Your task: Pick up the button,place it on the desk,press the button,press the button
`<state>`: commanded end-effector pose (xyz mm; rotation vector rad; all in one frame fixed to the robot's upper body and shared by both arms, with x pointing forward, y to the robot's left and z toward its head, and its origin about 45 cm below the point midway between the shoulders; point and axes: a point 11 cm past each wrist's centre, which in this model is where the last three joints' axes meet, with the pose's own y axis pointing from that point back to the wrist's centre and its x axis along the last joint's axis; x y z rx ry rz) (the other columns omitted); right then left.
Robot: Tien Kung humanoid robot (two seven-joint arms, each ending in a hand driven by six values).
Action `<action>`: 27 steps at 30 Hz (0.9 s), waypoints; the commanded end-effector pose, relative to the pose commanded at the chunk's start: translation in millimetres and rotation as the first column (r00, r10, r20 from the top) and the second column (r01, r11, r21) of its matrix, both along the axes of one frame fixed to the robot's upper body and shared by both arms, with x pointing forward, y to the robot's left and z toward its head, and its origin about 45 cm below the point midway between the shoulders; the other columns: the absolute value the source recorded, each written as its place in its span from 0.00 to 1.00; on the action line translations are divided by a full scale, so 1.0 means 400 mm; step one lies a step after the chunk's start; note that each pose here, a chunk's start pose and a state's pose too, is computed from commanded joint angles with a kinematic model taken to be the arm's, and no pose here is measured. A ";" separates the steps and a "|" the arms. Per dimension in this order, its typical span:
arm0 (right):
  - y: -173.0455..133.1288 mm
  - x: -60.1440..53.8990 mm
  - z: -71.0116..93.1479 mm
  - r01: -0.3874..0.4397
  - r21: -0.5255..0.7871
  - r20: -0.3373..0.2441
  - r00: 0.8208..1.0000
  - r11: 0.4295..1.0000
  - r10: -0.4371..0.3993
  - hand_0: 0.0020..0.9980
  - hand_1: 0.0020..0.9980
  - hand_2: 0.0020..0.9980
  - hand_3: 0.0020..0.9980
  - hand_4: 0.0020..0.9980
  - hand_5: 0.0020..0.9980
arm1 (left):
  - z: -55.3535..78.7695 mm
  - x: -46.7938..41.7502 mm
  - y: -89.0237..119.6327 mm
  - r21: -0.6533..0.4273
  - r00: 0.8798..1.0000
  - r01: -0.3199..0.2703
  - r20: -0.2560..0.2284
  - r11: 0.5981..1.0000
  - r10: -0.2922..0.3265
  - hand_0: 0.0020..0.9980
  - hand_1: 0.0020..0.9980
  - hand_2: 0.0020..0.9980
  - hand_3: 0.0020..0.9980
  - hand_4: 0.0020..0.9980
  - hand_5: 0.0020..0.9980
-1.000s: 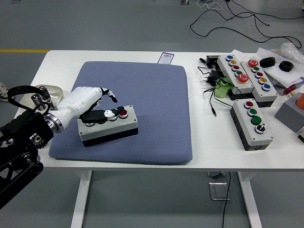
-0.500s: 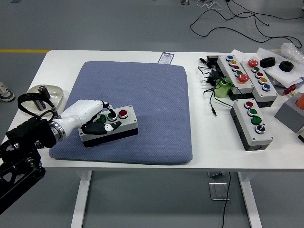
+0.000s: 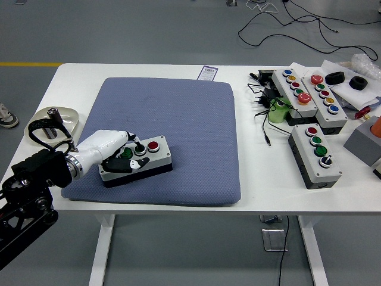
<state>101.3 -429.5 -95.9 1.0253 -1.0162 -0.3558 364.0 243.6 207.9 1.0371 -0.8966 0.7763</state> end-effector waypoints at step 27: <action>0.002 0.013 0.002 -0.006 0.002 0.008 1.000 1.000 0.005 0.67 0.66 0.68 0.62 0.31 0.17 | 0.049 0.032 -0.071 -0.116 0.994 0.020 0.113 0.993 -0.007 0.00 0.00 0.00 0.63 0.70 0.82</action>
